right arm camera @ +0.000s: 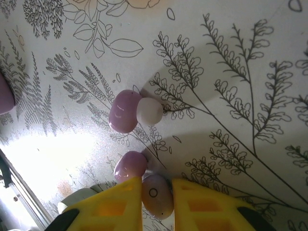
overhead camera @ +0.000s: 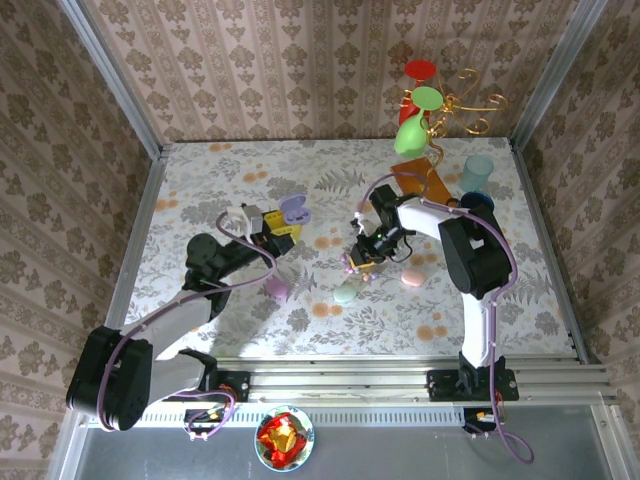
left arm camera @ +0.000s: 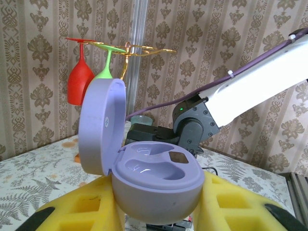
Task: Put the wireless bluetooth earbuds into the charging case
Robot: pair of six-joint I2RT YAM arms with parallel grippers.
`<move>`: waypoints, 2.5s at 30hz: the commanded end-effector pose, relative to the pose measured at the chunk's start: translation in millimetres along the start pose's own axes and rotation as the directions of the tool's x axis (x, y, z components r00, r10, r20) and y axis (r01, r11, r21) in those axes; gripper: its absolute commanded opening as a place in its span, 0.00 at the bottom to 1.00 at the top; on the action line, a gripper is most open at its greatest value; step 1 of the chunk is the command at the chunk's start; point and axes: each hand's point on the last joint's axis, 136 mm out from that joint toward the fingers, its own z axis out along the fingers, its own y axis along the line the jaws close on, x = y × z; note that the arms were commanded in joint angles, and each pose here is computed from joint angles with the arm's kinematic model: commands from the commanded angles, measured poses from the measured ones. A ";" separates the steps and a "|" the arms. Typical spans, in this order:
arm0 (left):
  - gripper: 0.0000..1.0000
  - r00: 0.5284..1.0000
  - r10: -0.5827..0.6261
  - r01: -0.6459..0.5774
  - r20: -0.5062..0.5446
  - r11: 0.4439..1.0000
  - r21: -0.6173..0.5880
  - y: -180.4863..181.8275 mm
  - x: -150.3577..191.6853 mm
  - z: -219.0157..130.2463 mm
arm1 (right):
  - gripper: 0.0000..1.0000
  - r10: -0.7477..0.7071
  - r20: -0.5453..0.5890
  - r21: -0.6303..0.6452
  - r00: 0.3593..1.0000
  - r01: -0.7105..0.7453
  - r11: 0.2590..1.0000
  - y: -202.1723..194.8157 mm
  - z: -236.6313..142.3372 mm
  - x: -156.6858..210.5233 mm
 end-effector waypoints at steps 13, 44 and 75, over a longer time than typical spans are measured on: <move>0.12 0.987 0.156 -0.158 -0.027 0.971 -0.179 29.2 26.8 14.1 | 0.16 0.225 0.528 0.213 0.819 -0.384 0.898 -29.0 -91.3 -25.4; 0.12 0.970 0.223 -0.233 -0.095 0.967 -0.100 40.7 70.0 63.0 | 0.14 0.096 0.710 0.045 0.698 -0.181 0.983 126.7 -174.9 -65.2; 0.12 0.984 0.165 -0.173 -0.075 0.977 -0.126 44.3 63.6 72.9 | 0.21 0.054 0.620 -0.048 0.782 -0.032 0.998 181.0 -131.7 -81.3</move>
